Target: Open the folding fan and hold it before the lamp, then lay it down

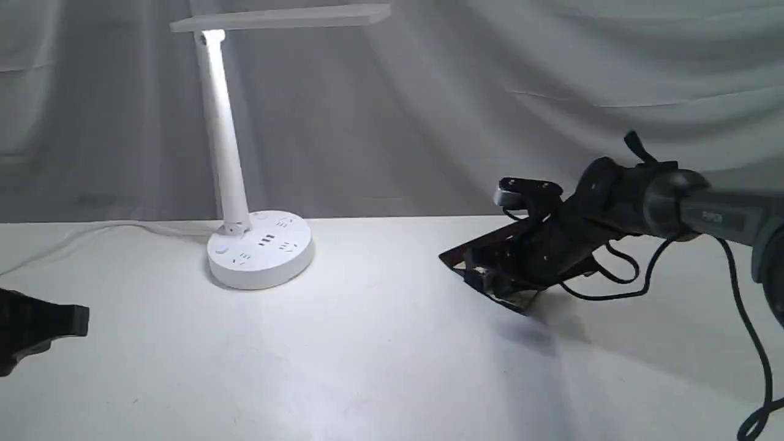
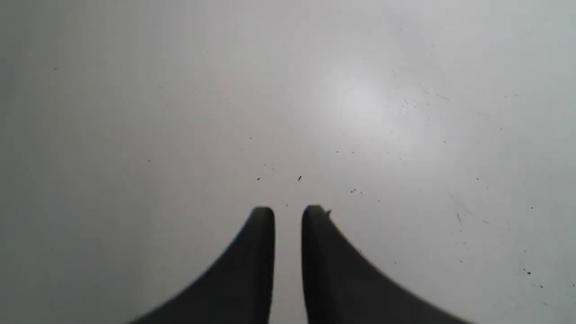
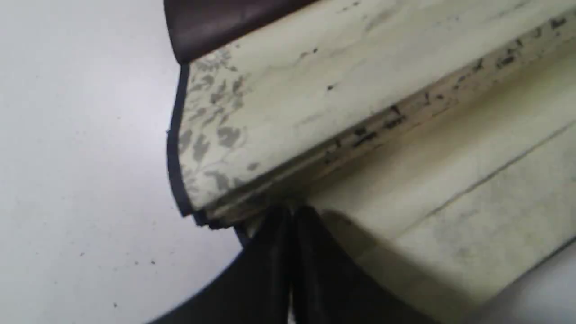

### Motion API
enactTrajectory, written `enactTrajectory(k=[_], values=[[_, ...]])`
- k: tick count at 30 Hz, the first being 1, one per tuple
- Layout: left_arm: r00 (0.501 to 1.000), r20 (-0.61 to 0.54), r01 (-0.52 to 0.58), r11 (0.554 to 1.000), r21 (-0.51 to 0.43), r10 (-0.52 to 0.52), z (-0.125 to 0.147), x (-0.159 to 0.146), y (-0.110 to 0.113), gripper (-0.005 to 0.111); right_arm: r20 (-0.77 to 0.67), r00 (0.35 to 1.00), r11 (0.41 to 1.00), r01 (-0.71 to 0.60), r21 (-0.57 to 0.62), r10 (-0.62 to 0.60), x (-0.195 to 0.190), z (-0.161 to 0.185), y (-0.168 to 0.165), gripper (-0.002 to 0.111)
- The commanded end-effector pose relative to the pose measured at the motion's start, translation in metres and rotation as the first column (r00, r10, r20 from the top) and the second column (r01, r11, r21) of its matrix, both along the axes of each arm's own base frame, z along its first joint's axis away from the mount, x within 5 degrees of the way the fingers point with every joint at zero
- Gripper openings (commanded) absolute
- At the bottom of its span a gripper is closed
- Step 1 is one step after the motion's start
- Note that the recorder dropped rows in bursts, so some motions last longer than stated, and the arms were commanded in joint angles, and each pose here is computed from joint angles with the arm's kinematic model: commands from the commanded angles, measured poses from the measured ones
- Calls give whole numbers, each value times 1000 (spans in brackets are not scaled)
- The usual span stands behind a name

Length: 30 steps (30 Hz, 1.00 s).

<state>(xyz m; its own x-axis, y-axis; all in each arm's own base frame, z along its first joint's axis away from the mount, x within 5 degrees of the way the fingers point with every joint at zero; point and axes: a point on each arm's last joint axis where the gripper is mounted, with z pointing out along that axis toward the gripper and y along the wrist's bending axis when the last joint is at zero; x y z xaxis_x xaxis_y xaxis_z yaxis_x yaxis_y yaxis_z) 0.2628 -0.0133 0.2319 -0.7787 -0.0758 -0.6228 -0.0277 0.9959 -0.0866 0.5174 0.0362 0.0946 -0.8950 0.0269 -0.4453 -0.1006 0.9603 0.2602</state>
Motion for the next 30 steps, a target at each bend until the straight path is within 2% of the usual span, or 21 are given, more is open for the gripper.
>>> enactTrajectory(k=[1,7,12,19,25,30], values=[[1000,8,-6,1000,-8,6,2,1,0,11,-123,990,998,-67,0,67,-12,-13,13,0],[1000,8,-6,1000,-8,6,2,1,0,11,-150,986,997,-70,19,72,-16,-7,32,0],[1000,8,-6,1000,-8,6,2,1,0,11,-117,986,992,-119,-29,115,-20,11,42,0],[1000,-3,-6,1000,-8,6,1,1,0,11,-56,992,991,-120,-56,117,-24,39,40,0],[1000,-3,-6,1000,-8,6,1,1,0,11,84,993,995,-74,-71,80,-17,68,32,0],[1000,-3,-6,1000,-8,6,1,1,0,11,104,994,997,30,-76,-22,-10,62,11,0]])
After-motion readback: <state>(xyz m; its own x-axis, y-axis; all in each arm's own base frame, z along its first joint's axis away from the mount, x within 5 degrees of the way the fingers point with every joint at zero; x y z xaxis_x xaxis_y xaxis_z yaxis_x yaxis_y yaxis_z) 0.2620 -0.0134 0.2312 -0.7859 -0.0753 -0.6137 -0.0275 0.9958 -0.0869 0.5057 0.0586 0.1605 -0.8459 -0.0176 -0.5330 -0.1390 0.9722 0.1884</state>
